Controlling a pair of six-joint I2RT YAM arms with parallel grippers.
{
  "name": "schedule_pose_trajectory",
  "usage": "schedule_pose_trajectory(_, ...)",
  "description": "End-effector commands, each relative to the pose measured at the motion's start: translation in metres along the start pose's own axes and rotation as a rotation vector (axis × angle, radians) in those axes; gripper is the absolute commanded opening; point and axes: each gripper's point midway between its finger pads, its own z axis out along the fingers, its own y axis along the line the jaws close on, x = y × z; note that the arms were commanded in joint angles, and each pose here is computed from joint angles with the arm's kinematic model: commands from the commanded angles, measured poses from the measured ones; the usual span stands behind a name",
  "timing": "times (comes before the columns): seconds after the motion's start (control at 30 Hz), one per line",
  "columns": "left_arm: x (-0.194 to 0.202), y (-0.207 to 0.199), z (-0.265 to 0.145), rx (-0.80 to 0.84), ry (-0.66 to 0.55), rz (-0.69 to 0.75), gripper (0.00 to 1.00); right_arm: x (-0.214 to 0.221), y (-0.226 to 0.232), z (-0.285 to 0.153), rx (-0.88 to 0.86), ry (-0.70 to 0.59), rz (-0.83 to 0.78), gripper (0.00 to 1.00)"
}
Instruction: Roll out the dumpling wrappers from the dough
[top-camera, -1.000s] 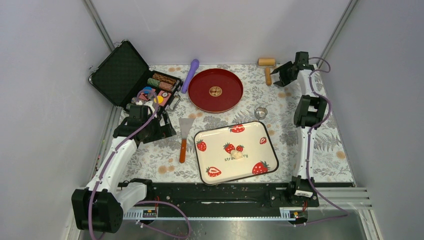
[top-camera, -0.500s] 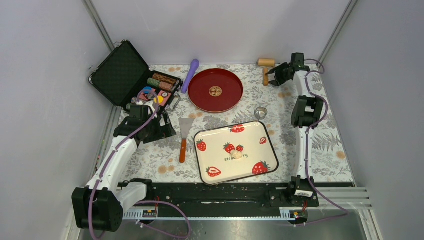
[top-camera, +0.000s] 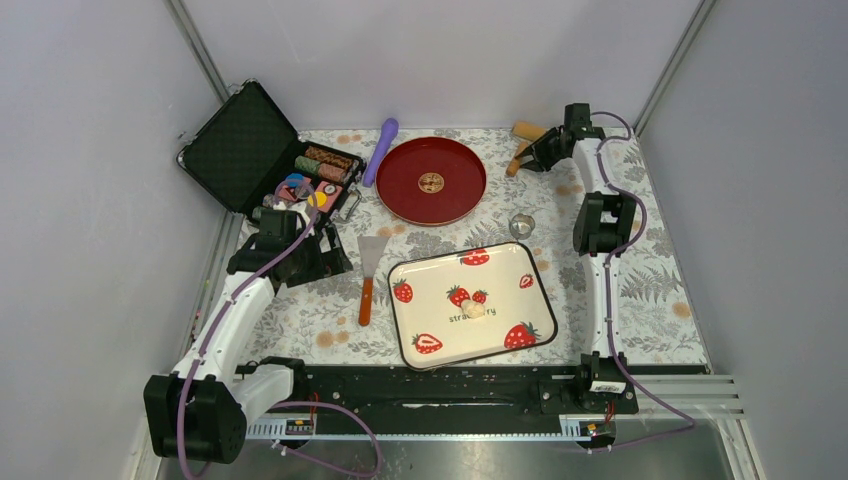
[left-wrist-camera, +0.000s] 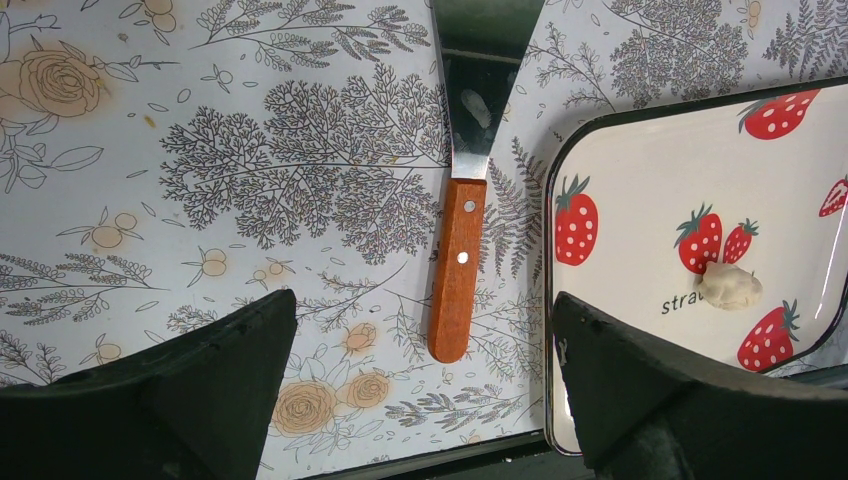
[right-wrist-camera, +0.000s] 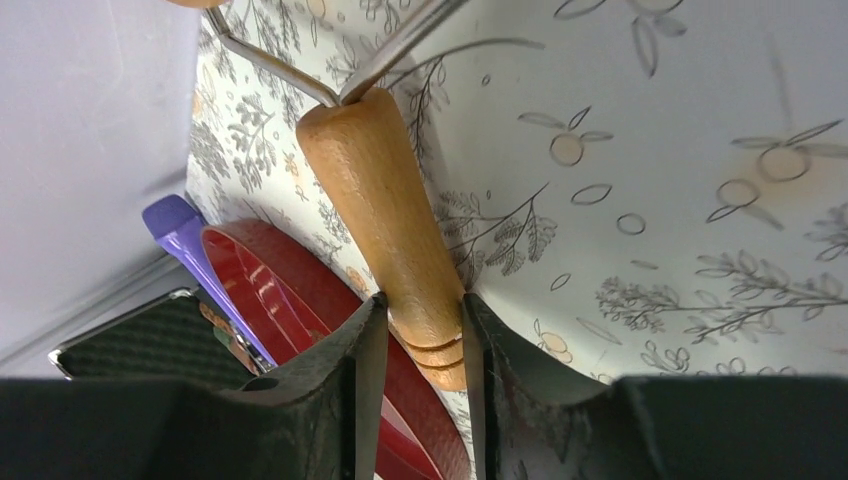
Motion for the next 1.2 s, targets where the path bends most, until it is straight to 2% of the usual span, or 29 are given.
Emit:
schedule_pose_trajectory(0.0,-0.008,-0.007,-0.004,0.031,-0.038,0.017,0.99,0.023,-0.011,-0.013,0.109,0.042,-0.067,0.36)
schedule_pose_trajectory(0.3,-0.01,-0.009,-0.006,0.039,-0.049,0.019,0.99,0.053,-0.032,-0.033,0.219,0.15,-0.102,0.31)
schedule_pose_trajectory(0.5,-0.011,-0.01,-0.008,0.041,-0.055,0.019,0.99,0.065,-0.041,-0.068,0.297,0.184,-0.194,0.31)
schedule_pose_trajectory(0.57,-0.011,-0.01,-0.008,0.041,-0.058,0.02,0.99,0.063,-0.032,-0.08,0.284,0.163,-0.23,0.34)
schedule_pose_trajectory(0.7,-0.011,-0.011,-0.009,0.046,-0.064,0.02,0.99,0.052,-0.003,-0.099,0.219,0.088,-0.281,0.49)
schedule_pose_trajectory(0.77,-0.012,-0.011,-0.009,0.048,-0.066,0.02,0.99,0.047,0.003,-0.101,0.204,0.062,-0.293,0.56)
schedule_pose_trajectory(0.83,-0.012,-0.011,-0.009,0.048,-0.066,0.023,0.99,0.06,0.011,-0.09,0.193,0.077,-0.333,0.62)
schedule_pose_trajectory(0.97,-0.012,-0.011,-0.01,0.048,-0.068,0.022,0.99,0.072,-0.001,-0.072,0.236,0.114,-0.384,0.63)
schedule_pose_trajectory(1.17,-0.012,-0.011,-0.009,0.046,-0.067,0.021,0.99,0.091,-0.032,-0.063,0.409,0.142,-0.492,0.6)
